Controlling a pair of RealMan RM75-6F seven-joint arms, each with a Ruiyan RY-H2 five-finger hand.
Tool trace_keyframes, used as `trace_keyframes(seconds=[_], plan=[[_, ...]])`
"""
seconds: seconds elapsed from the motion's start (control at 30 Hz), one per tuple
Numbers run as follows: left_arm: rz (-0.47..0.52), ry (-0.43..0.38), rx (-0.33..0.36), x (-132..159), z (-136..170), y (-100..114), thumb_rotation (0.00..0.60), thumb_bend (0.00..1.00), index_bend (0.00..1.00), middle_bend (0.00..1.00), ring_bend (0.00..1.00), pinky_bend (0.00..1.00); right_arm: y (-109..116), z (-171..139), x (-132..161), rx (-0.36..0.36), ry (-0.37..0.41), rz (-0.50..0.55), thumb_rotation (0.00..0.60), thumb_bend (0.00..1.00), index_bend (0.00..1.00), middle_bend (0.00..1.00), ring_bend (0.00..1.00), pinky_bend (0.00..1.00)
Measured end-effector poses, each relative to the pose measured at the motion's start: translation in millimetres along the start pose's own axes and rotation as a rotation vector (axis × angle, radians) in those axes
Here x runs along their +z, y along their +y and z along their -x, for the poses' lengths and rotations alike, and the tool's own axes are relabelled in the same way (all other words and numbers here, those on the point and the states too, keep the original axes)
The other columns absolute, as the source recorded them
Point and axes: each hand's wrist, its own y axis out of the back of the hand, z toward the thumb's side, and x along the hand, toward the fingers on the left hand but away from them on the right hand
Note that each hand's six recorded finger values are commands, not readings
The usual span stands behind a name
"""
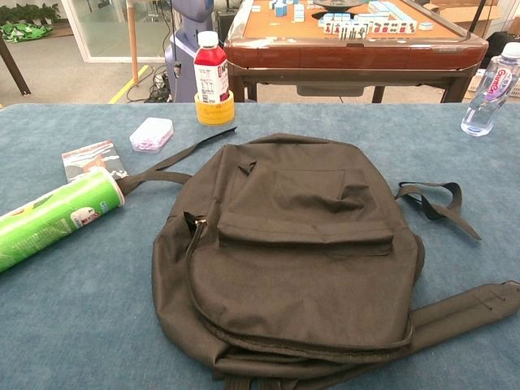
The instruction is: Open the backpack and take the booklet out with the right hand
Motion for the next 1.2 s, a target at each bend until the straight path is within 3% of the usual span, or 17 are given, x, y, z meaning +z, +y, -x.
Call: trace_keyframes(seconds=[0.27,0.57,0.67,0.87,1.2], plan=[[-0.006,0.004,0.006,-2,-1,0,0.6,0.36,0.27,0.25,0.16,0.01,0,1,1,-0.001,0.002,-0.002,0.6,0.36,0.4,0.33,0.27,0.37],[-0.011,-0.058,-0.046,4,-10,-7,0.6,0.36,0.27,0.25,0.16,0.01,10,7,4,-0.033,0.017,-0.022,0.6,0.36,0.4,0.33,0.27,0.37],[0.005,-0.107,-0.08,10,-14,-12,0.6,0.36,0.27,0.25,0.16,0.01,12,10,6,-0.037,0.024,-0.029,0.6,0.36,0.4,0.33,0.27,0.37],[0.021,-0.28,-0.186,37,-24,-29,0.6,0.36,0.27,0.25,0.16,0.01,10,14,8,-0.029,0.027,-0.032,0.6,0.35,0.4,0.33,0.27,0.37],[0.002,-0.569,-0.372,102,-38,-81,0.6,0.31,0.25,0.25,0.16,0.0,6,16,8,-0.014,0.023,-0.025,0.6,0.35,0.4,0.33,0.27,0.37]])
